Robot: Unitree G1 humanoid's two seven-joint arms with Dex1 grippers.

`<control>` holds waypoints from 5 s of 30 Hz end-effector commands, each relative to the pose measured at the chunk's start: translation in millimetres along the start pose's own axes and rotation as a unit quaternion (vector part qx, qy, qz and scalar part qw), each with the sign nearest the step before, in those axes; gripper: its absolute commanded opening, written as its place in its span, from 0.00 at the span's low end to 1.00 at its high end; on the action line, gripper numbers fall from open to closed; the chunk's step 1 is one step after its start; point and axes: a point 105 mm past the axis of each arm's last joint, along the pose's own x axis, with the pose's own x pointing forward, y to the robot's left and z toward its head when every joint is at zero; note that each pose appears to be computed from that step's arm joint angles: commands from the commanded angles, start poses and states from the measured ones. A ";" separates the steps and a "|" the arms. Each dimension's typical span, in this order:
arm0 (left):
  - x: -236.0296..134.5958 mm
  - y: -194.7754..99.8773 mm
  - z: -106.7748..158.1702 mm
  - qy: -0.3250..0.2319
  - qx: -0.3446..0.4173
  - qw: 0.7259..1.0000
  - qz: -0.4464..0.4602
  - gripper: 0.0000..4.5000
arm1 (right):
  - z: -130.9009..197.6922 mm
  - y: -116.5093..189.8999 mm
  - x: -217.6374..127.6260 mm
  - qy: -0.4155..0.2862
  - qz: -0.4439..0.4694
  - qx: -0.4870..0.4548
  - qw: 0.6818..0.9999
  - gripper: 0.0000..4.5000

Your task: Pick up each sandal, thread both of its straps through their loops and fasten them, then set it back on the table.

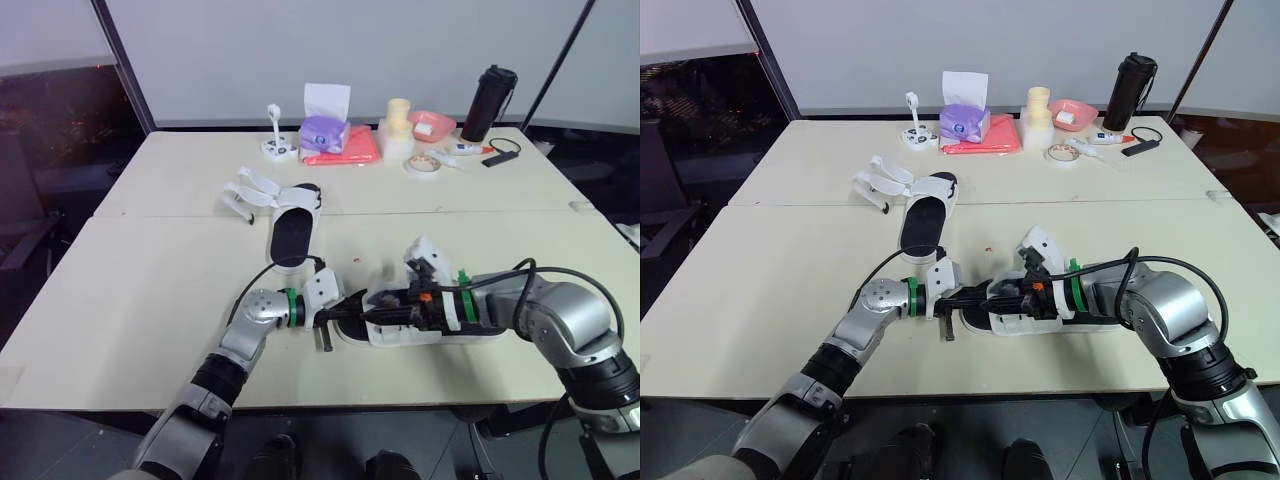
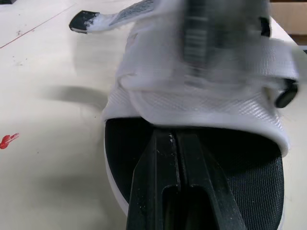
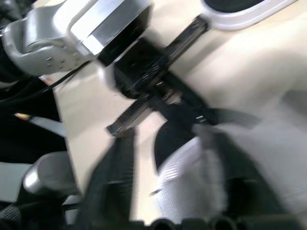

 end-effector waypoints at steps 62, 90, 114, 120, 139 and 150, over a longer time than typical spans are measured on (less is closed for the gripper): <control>-1.6 -25.6 -38.8 0.083 0.002 0.994 -0.064 0.00 | 55.8 1.8 -23.6 -0.061 0.001 -0.097 0.993 0.00; -2.6 -28.6 -40.3 0.085 0.012 0.994 -0.065 0.00 | 10.3 -64.1 -3.3 0.020 -0.107 -0.092 0.990 0.00; -6.7 -21.0 -38.1 0.077 0.010 0.996 -0.042 0.00 | 58.3 -98.5 -14.0 0.009 -0.235 -0.280 0.931 0.77; -15.7 -7.6 -21.7 0.046 0.003 0.999 -0.013 0.00 | 88.0 -88.5 -59.7 -0.004 -0.299 -0.369 0.880 0.77; -70.7 22.2 46.9 -0.035 -0.075 0.996 0.013 0.00 | -13.0 -37.1 -68.5 0.113 -0.218 -0.618 0.747 0.77; -89.8 23.9 62.2 -0.037 -0.090 0.995 0.027 0.00 | -15.7 -10.7 -8.7 0.025 -0.120 -0.740 0.661 0.77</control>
